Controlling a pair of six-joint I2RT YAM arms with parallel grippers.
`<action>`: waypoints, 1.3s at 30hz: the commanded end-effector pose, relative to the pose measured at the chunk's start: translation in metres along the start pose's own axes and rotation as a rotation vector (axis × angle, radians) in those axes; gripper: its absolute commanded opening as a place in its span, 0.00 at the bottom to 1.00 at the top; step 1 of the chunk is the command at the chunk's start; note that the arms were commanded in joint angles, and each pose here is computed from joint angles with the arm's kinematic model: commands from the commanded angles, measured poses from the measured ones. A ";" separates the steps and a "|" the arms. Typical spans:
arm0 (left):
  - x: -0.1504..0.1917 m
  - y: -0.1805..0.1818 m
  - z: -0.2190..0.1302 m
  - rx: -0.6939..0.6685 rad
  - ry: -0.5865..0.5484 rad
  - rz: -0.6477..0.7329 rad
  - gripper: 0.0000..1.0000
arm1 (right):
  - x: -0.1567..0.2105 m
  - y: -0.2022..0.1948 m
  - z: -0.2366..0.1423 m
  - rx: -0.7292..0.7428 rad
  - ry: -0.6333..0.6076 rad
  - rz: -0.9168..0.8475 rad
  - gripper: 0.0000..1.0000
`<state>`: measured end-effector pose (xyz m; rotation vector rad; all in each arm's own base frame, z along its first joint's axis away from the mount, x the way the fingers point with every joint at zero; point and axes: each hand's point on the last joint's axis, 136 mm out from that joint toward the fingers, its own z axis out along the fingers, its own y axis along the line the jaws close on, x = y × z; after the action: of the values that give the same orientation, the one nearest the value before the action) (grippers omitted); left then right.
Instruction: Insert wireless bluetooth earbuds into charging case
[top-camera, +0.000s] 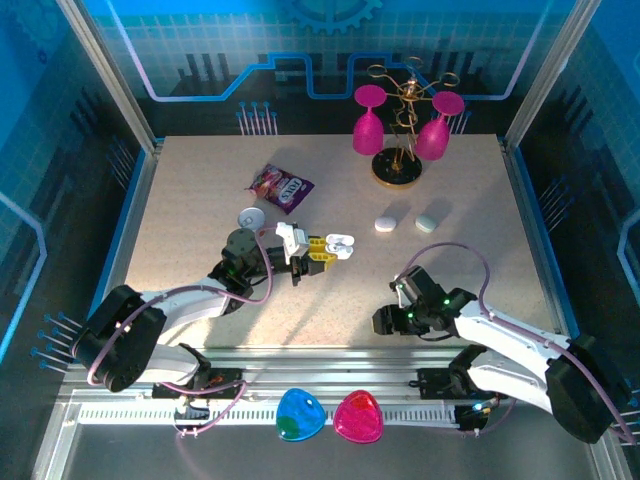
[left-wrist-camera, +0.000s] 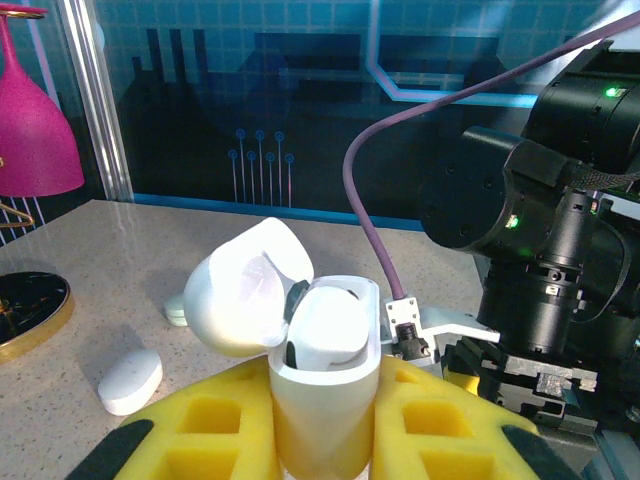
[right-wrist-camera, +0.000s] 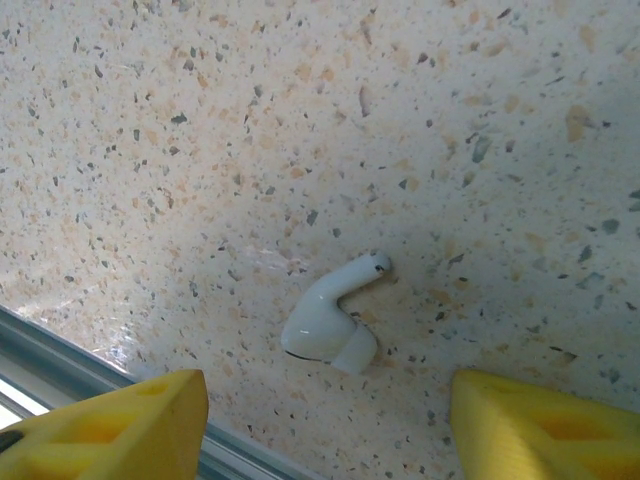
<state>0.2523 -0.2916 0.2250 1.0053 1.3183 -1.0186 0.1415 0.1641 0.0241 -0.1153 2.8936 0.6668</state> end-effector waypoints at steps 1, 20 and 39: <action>-0.011 -0.005 -0.003 0.017 -0.028 0.039 0.20 | 0.006 0.022 0.005 -0.098 0.027 -0.011 0.65; -0.011 -0.005 -0.004 0.010 -0.024 0.044 0.20 | -0.014 0.020 -0.001 -0.019 -0.056 -0.037 0.60; -0.014 -0.004 -0.004 0.007 -0.019 0.055 0.20 | -0.013 0.052 0.011 -0.136 0.022 -0.043 0.53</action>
<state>0.2497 -0.2900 0.2288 1.0104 1.3135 -1.0108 0.1503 0.1976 0.0276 -0.1448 2.8794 0.7670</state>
